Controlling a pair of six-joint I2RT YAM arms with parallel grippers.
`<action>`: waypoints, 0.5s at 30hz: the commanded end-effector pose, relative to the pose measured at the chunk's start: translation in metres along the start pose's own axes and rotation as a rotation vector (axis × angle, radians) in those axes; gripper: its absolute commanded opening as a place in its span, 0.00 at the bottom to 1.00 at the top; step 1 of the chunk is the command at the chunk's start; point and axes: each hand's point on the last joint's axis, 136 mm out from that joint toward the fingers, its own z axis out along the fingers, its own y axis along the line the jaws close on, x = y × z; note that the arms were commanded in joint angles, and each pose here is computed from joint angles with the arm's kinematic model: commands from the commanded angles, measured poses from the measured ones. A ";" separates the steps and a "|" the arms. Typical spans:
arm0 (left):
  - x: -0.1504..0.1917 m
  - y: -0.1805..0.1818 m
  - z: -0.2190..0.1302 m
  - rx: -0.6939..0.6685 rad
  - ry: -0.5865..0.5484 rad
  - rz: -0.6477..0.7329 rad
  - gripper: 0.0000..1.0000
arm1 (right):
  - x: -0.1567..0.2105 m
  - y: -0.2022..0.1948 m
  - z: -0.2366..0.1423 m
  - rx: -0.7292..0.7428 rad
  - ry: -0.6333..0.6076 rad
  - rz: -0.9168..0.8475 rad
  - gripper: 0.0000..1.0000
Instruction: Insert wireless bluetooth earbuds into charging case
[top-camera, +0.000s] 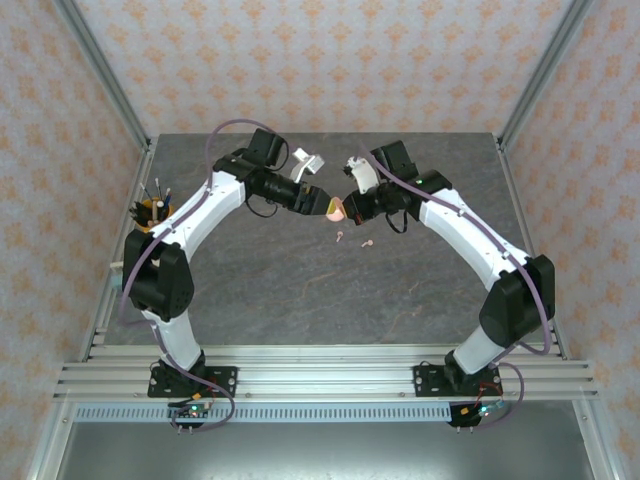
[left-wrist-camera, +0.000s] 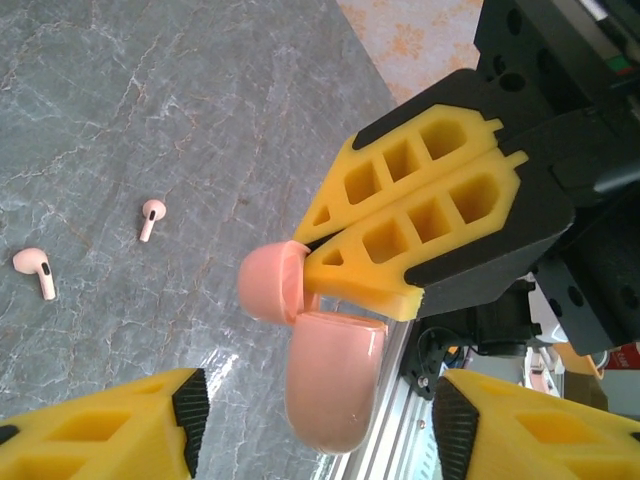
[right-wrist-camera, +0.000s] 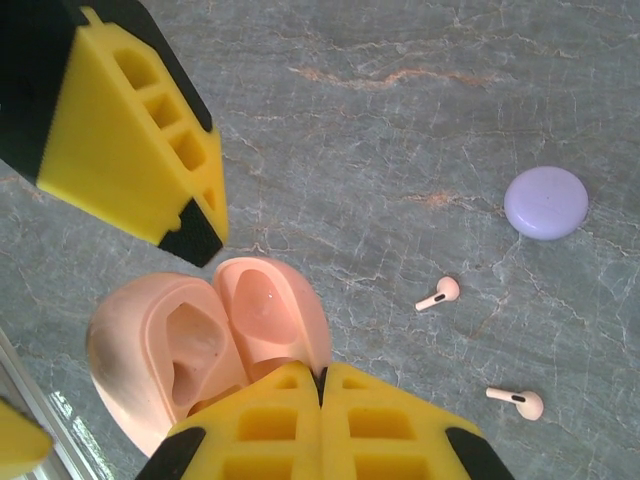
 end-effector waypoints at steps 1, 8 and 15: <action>-0.005 -0.009 0.003 0.054 -0.005 0.020 0.60 | -0.012 0.005 -0.009 0.008 -0.028 -0.034 0.00; 0.001 -0.010 0.008 0.085 0.010 0.011 0.57 | -0.013 0.006 -0.008 0.005 -0.026 -0.038 0.00; 0.002 -0.010 0.013 0.098 0.021 0.008 0.52 | -0.013 0.006 -0.006 0.003 -0.025 -0.038 0.00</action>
